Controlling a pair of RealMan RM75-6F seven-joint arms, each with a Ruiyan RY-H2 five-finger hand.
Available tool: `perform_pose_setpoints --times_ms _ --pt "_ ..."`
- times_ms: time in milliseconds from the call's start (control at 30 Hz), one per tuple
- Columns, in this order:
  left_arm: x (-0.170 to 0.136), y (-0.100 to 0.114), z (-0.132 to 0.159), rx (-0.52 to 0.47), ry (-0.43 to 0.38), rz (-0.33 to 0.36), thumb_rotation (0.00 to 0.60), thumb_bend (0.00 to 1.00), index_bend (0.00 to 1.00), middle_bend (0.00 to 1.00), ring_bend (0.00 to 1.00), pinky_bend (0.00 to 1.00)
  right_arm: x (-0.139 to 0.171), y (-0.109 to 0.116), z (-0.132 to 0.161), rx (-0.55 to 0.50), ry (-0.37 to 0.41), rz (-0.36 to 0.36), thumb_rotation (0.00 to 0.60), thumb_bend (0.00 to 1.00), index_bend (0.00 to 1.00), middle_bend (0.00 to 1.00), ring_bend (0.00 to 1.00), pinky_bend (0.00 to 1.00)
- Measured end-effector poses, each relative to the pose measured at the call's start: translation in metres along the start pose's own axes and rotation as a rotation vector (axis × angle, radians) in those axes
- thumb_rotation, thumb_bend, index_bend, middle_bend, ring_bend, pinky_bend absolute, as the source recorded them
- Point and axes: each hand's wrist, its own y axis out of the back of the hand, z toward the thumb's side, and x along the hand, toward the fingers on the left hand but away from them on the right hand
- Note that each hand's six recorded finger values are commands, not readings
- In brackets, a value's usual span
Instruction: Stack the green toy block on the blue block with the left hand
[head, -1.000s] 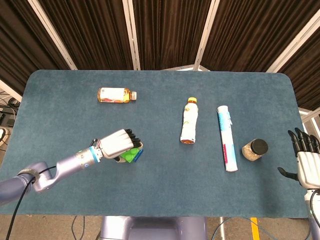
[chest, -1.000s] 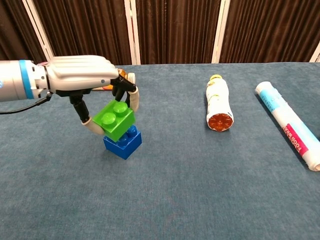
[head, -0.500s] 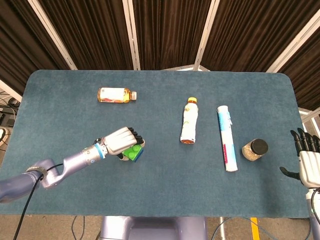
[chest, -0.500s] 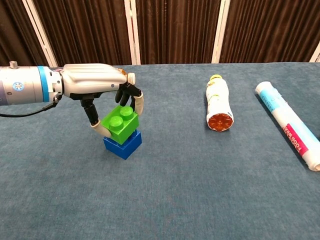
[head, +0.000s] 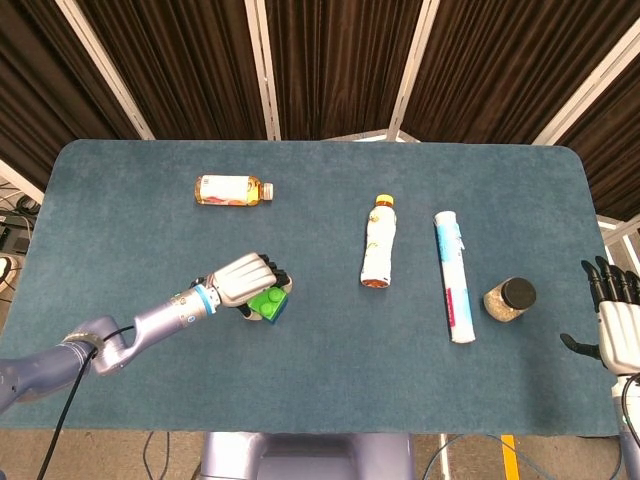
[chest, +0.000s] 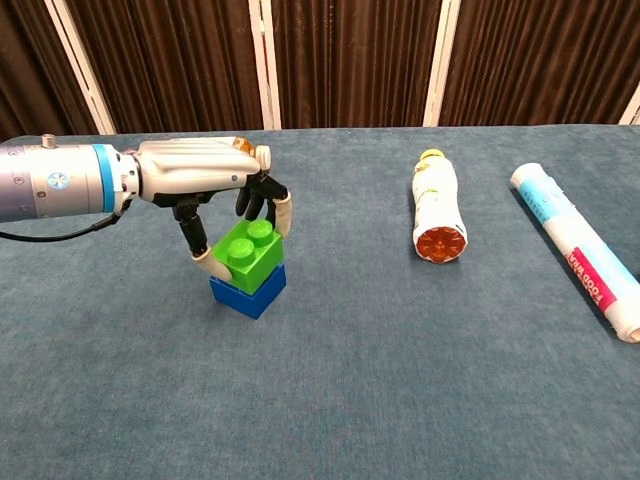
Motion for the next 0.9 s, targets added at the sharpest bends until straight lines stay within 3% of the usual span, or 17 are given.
perform_pose_setpoints --times_ms 400,467,600,667,900 --pt "0.005 -0.010 -0.002 -0.021 0.044 -0.029 0.600 0.05 0.60 0.47 0.46 0.40 0.000 -0.001 0.001 0.004 -0.001 0.004 0.600 0.00 0.00 0.00 0.00 0.00" --pt "0.005 -0.011 -0.002 -0.018 0.047 -0.034 0.600 0.03 0.52 0.38 0.38 0.36 0.000 0.000 0.000 0.003 -0.002 0.003 0.600 0.00 0.00 0.00 0.00 0.00" --pt "0.004 -0.014 -0.002 -0.019 0.053 -0.049 0.600 0.00 0.13 0.08 0.12 0.19 0.001 -0.002 0.000 0.004 -0.002 0.011 0.600 0.00 0.00 0.00 0.00 0.00" --pt "0.003 -0.012 -0.001 -0.021 0.049 -0.045 0.600 0.00 0.02 0.01 0.04 0.14 0.001 -0.002 0.000 0.005 0.000 0.015 0.600 0.00 0.00 0.00 0.00 0.00" --pt "-0.007 0.002 -0.002 -0.027 0.049 0.003 0.600 0.00 0.00 0.00 0.00 0.08 0.001 0.000 0.000 0.000 0.003 0.009 0.600 0.00 0.00 0.00 0.00 0.00"
